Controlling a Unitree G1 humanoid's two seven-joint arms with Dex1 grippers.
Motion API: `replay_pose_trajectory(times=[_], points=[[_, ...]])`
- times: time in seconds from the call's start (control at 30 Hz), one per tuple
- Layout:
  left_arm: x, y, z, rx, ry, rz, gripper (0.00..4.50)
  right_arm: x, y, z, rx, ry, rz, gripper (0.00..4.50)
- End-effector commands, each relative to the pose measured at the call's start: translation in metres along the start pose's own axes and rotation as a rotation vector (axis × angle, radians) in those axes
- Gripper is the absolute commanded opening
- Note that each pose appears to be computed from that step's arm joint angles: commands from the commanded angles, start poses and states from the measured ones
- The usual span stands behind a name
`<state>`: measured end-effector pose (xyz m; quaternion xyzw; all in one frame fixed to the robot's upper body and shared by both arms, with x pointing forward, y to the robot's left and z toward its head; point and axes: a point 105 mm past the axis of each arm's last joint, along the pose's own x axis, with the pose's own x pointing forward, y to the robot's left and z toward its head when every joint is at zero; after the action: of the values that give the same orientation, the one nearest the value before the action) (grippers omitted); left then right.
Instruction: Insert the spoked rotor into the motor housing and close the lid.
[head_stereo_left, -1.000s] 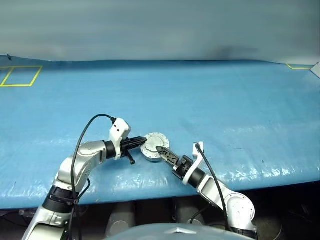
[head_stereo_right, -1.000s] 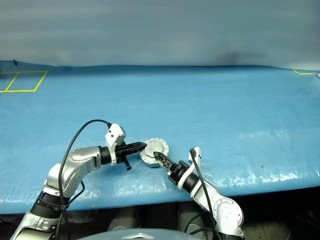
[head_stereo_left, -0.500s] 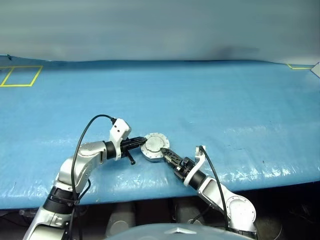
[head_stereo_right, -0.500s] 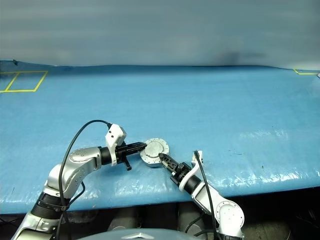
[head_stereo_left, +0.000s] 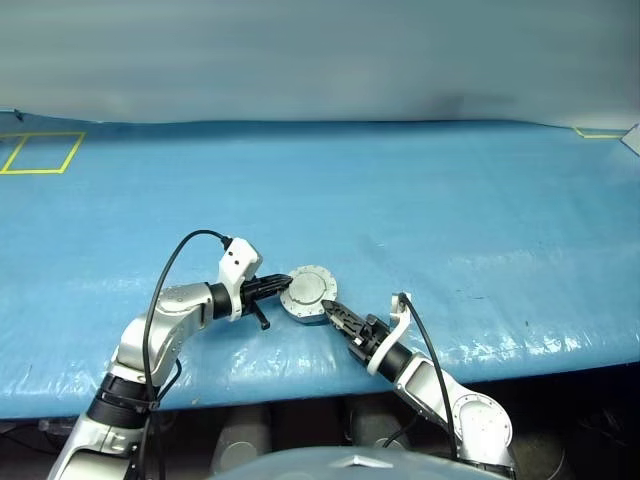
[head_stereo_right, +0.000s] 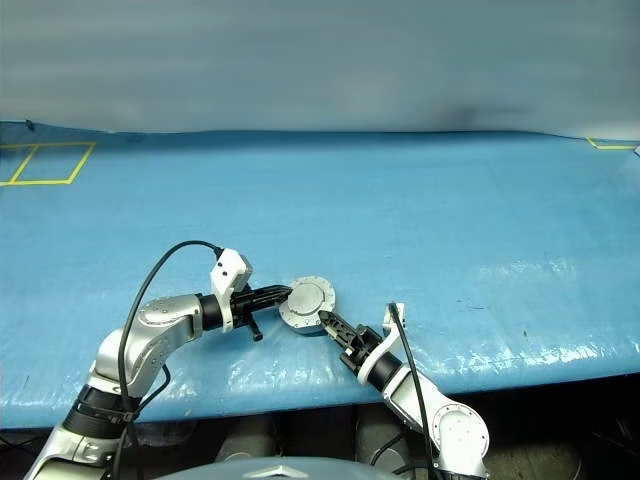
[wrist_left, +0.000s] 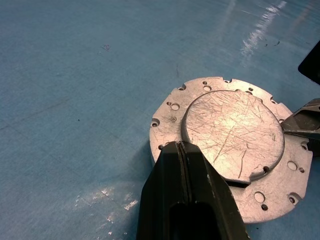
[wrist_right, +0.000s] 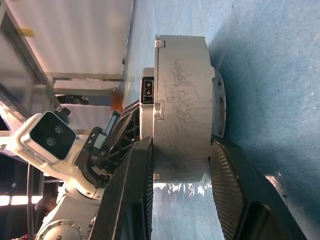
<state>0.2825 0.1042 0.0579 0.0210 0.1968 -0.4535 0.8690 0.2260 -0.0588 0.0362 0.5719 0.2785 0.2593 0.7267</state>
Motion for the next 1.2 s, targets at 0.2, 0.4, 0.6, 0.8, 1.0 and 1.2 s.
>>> replay_pose_trajectory(times=[0.2,0.4,0.6,0.8,1.0,1.2], points=[[-0.020,0.002,0.021,-0.110,-0.177,0.050,0.00,-0.003,0.011,0.012,0.002,-0.068,0.036,1.23],[-0.045,0.000,0.014,-0.496,-0.372,0.146,0.90,-0.002,0.039,0.032,-0.008,-0.157,0.136,1.23],[-0.053,-0.001,-0.001,-0.814,-0.523,0.226,2.96,0.011,0.066,0.045,-0.038,-0.175,0.223,1.23],[-0.041,-0.018,-0.002,-1.088,-0.649,0.143,4.49,0.030,0.090,0.047,-0.066,-0.140,0.289,1.23],[-0.039,-0.032,0.008,-1.232,-0.752,-0.020,4.49,0.037,0.098,0.038,-0.069,-0.086,0.315,1.23],[-0.043,-0.028,0.010,-1.307,-0.840,-0.075,4.49,0.038,0.105,0.023,-0.063,-0.012,0.342,1.23]])
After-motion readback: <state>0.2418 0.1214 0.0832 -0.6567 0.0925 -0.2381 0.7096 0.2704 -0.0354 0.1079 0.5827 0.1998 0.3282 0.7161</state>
